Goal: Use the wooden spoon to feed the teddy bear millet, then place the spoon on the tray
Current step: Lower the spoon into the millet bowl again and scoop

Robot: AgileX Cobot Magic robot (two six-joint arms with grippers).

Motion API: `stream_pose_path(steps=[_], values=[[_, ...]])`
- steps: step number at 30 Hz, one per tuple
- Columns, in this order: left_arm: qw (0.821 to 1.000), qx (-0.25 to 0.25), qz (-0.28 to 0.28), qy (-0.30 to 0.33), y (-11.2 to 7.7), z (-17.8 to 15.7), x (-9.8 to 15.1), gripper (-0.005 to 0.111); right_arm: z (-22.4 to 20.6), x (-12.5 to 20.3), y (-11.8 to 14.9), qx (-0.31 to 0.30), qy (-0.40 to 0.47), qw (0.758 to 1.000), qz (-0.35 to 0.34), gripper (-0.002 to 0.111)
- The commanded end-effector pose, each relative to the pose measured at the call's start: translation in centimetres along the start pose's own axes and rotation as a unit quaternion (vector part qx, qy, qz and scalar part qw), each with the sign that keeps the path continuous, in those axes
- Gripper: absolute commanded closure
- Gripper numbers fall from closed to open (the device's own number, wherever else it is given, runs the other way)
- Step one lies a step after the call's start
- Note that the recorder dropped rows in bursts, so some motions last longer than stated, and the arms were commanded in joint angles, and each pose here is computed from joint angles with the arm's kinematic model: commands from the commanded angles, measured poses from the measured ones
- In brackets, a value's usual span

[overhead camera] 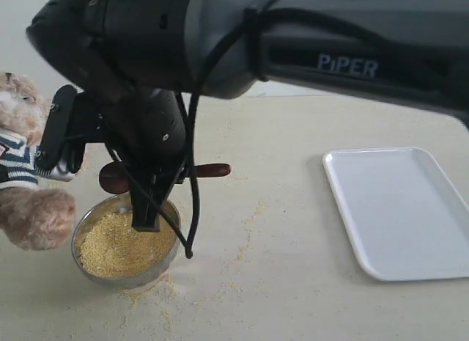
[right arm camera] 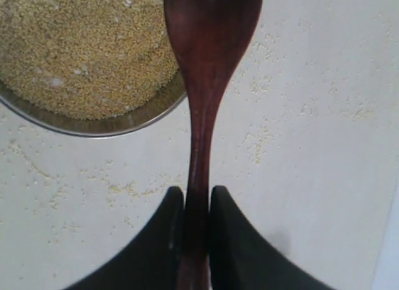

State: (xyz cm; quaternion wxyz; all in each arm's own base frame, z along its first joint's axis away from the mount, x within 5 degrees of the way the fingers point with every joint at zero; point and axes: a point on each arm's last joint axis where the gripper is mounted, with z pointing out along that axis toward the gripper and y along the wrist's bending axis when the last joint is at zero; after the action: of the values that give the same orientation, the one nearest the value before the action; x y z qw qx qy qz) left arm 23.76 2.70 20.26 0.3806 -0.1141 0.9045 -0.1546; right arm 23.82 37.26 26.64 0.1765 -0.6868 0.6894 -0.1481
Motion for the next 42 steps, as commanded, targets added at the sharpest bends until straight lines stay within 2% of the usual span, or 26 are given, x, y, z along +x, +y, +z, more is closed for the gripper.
stream_pose_path(steps=[1, 9, 20, 30, 42], values=[[1.000, -0.002, -0.001, -0.011, 0.1, -0.1, -0.5, 0.102, 0.8, -0.6, 0.7, 0.014, 0.015, 0.999, -0.027, 0.109], [0.999, -0.039, -0.014, -0.027, 0.7, -0.2, -0.8, 0.102, 3.5, -1.2, 1.8, -0.001, 0.039, 0.998, -0.050, 0.109], [0.999, -0.036, -0.016, -0.027, 0.7, -0.1, -0.8, 0.102, 5.8, -1.7, 2.9, -0.020, 0.057, 0.996, -0.065, 0.109], [0.999, -0.036, -0.017, -0.027, 0.7, -0.1, -0.8, 0.102, 5.8, -2.0, 3.8, -0.065, 0.042, 0.996, -0.046, 0.109], [0.999, -0.036, -0.016, -0.027, 0.7, -0.1, -0.8, 0.102, 5.7, -1.8, 3.6, -0.069, 0.039, 0.997, -0.019, 0.109]])
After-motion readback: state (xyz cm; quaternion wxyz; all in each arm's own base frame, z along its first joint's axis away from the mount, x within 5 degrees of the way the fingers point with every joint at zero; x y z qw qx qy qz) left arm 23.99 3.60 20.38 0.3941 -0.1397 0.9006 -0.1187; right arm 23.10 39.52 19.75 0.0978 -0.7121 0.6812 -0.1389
